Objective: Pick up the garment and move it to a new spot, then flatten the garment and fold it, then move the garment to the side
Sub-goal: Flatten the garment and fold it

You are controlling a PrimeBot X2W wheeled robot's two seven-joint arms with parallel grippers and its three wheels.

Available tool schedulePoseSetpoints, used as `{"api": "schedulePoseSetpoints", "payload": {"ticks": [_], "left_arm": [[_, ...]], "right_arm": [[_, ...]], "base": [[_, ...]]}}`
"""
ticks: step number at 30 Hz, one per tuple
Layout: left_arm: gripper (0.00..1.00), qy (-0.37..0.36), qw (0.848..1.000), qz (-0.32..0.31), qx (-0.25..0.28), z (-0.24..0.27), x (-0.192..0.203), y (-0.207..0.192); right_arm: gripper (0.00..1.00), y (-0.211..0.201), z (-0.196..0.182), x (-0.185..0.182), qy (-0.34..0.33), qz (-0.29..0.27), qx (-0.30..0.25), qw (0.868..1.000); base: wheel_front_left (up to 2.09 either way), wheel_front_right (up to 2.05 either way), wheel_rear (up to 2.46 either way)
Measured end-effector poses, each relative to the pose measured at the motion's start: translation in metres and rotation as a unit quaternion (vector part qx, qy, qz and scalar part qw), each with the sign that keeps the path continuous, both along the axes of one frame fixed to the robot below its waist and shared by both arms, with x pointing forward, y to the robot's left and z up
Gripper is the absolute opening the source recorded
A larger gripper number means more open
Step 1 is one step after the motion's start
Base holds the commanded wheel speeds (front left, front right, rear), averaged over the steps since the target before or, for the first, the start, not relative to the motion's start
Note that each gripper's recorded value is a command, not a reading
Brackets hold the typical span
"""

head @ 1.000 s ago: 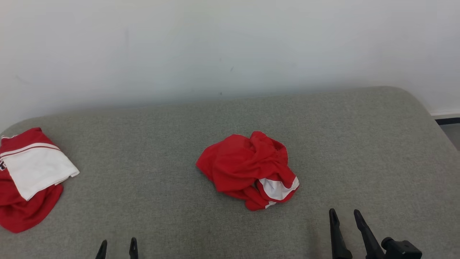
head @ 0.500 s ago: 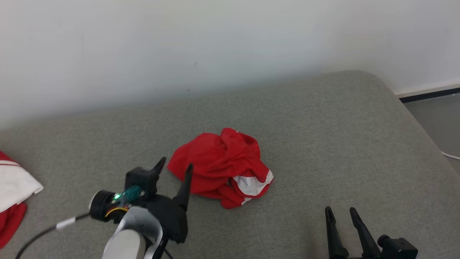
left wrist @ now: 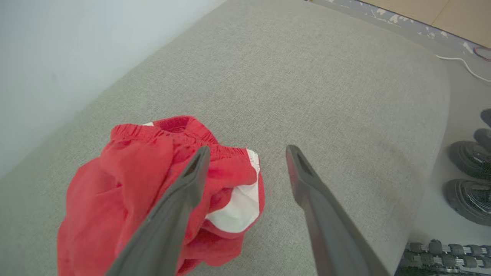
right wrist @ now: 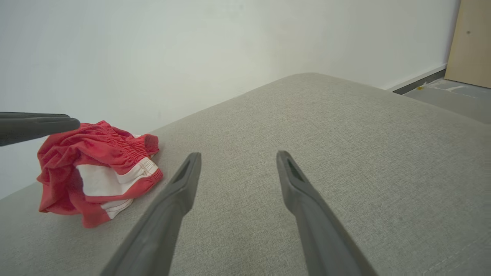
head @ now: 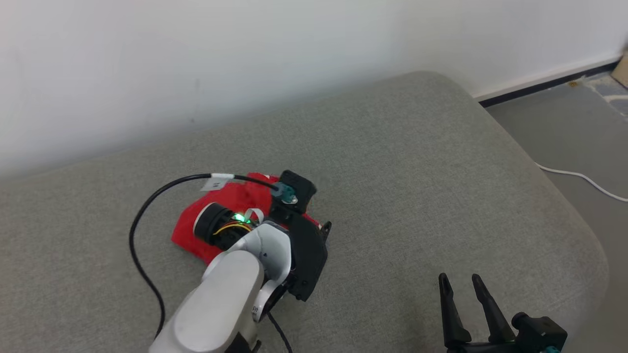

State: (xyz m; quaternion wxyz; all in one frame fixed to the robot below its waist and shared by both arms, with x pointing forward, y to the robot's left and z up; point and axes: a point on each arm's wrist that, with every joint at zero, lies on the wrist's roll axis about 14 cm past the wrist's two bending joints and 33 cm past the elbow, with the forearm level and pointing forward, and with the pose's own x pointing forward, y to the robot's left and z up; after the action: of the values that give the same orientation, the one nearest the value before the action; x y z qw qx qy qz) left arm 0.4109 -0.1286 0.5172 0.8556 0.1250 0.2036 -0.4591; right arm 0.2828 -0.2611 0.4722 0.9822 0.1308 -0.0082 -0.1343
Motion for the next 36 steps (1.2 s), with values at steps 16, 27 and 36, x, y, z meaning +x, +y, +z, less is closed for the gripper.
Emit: {"api": "schedulePoseSetpoints", "payload": {"ticks": [16,27,36], "left_arm": [[0.0,-0.011,0.982,-0.023,0.186,-0.075,0.025,0.011],[0.0,-0.042,0.996,-0.008,0.082,-0.04,0.044,-0.003],[0.0,-0.234,0.931,-0.046,-0.277,0.15,0.028,-0.058]], "right_arm": [[1.0,-0.011,-0.009,0.002,0.02,-0.021,0.008,1.0],[1.0,0.001,-0.008,0.017,0.016,0.002,0.016,1.0],[1.0,0.0,-0.005,0.016,0.009,0.001,0.016,1.0]], "base": [[0.0,0.0,0.0],[0.0,0.0,0.0],[0.0,0.0,0.0]]}}
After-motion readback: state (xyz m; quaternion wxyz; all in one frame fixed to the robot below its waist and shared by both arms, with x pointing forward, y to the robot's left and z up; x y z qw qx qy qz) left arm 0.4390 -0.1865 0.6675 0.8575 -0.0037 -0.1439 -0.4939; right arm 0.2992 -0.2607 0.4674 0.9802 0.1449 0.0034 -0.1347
